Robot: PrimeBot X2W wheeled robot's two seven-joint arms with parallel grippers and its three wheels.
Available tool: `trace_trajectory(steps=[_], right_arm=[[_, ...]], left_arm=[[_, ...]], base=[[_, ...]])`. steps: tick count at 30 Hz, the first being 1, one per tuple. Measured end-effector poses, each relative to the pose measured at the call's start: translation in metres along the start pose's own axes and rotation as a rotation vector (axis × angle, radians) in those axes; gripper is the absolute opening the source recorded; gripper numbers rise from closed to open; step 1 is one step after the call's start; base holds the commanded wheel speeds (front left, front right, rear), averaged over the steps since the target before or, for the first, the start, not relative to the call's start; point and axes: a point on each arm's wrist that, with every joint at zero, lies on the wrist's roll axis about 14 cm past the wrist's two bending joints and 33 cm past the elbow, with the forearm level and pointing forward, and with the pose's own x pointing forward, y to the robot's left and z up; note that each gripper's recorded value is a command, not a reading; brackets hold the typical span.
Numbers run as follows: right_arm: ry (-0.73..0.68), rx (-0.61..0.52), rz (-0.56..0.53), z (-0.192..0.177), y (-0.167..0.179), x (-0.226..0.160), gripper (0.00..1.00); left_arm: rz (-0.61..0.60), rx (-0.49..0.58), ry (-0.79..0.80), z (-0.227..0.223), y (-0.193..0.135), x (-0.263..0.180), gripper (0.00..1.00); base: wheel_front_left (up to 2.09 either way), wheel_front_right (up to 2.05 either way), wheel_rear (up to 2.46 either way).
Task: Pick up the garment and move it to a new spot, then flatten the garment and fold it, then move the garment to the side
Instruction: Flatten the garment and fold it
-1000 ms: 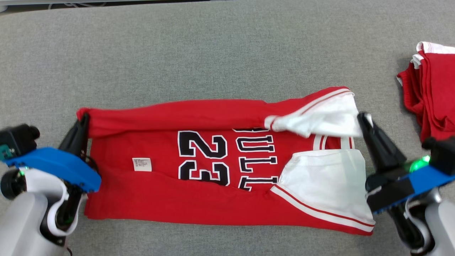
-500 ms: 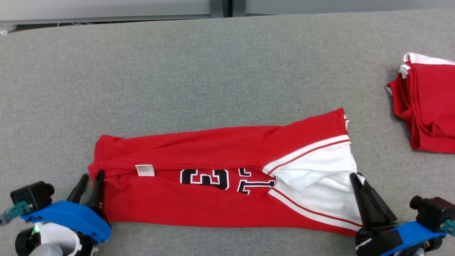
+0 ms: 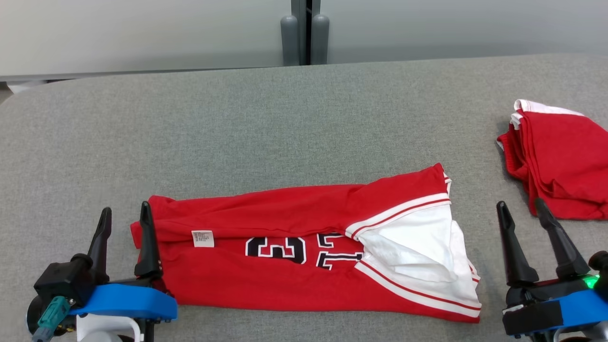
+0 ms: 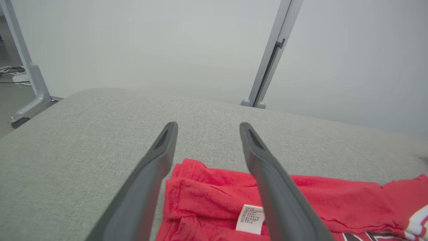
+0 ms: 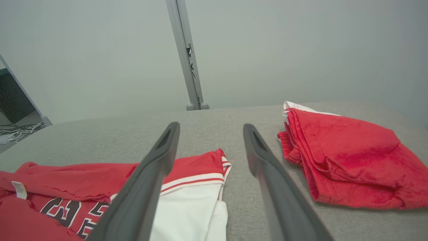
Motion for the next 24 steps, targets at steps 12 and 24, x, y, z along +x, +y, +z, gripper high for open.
trace_trajectory(steps=[12,24], right_arm=[[0.000,-0.062,-0.025,0.014,-0.005,-0.001,1.00],[0.054,-0.049,-0.036,-0.001,-0.007,0.000,1.00]], left_arm=[[-0.106,0.096,-0.102,0.027,-0.022,-0.001,1.00],[-0.099,0.125,-0.103,0.027,-0.017,0.002,1.00]], base=[[0.00,0.00,0.00],[0.00,0.00,0.00]])
